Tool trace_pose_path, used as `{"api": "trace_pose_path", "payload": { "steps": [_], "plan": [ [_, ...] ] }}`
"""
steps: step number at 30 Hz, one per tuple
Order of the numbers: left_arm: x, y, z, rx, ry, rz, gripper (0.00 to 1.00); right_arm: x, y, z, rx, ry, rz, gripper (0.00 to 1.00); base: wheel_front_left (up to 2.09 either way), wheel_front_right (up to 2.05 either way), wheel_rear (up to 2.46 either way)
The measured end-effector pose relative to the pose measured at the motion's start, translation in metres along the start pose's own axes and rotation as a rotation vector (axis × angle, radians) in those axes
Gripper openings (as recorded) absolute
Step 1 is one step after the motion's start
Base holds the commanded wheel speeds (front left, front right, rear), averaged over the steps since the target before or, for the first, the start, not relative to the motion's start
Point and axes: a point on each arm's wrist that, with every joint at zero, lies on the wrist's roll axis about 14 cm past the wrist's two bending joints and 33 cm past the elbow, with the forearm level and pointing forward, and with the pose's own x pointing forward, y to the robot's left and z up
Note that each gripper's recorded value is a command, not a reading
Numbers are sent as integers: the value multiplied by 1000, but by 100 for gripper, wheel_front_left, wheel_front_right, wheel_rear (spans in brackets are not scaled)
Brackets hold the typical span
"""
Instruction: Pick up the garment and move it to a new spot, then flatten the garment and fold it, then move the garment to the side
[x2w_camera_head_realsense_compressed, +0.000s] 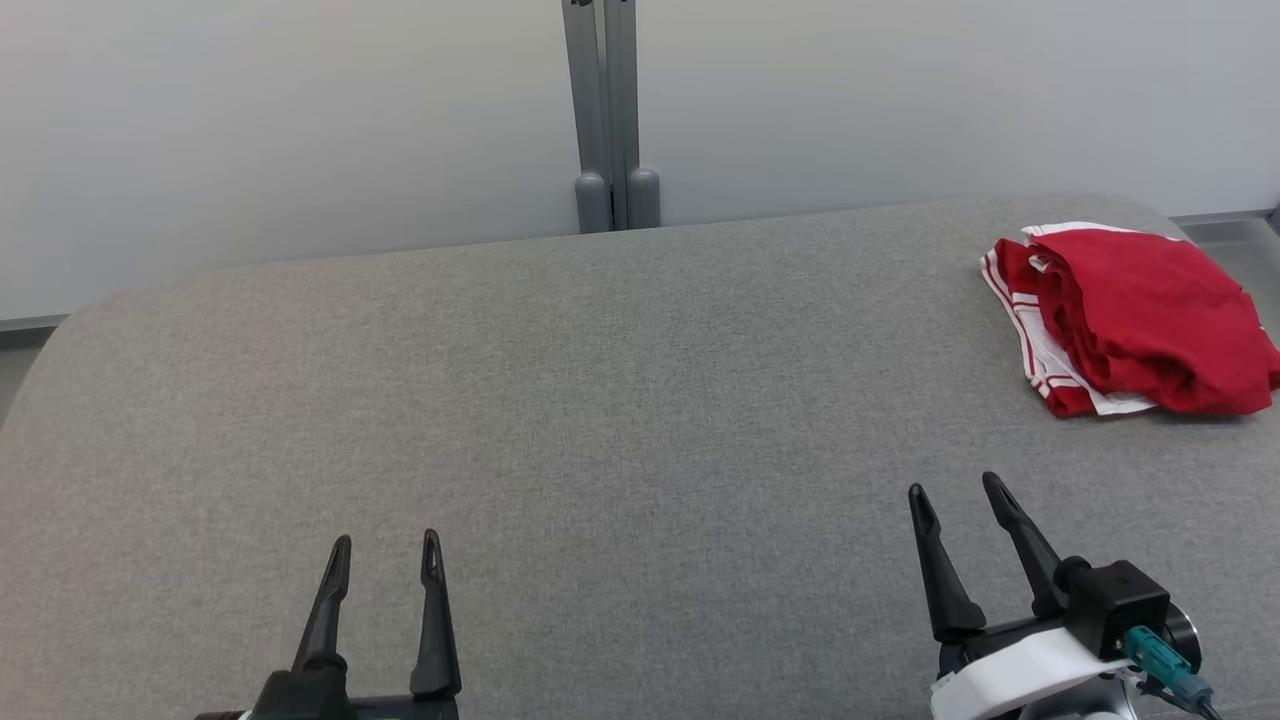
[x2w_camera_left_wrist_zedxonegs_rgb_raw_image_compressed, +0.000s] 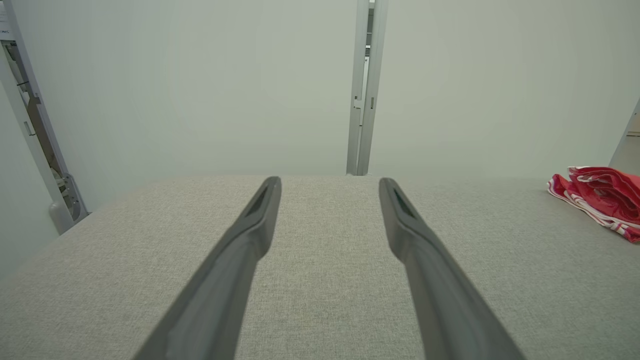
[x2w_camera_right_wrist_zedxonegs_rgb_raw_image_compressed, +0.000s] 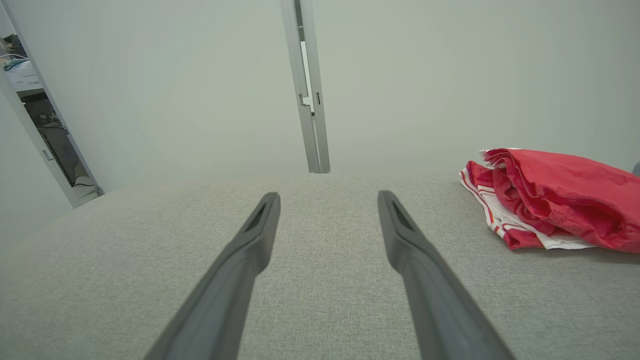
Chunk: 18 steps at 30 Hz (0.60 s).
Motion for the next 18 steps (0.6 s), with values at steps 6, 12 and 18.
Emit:
{"api": "trace_pose_path", "payload": {
  "steps": [6, 12, 18],
  "plan": [
    [-6, 1, 0, -4, 2, -3, 100, -5, 0, -2, 5, 7, -6, 100, 0, 0, 0],
    [-9, 1, -1, 2, 5, -9, 100, -6, 2, -3, 6, 8, -5, 100, 0, 0, 0],
    [-10, 3, -2, 15, 9, -7, 100, -7, 2, -3, 6, 9, -5, 100, 0, 0, 0]
  ]
}}
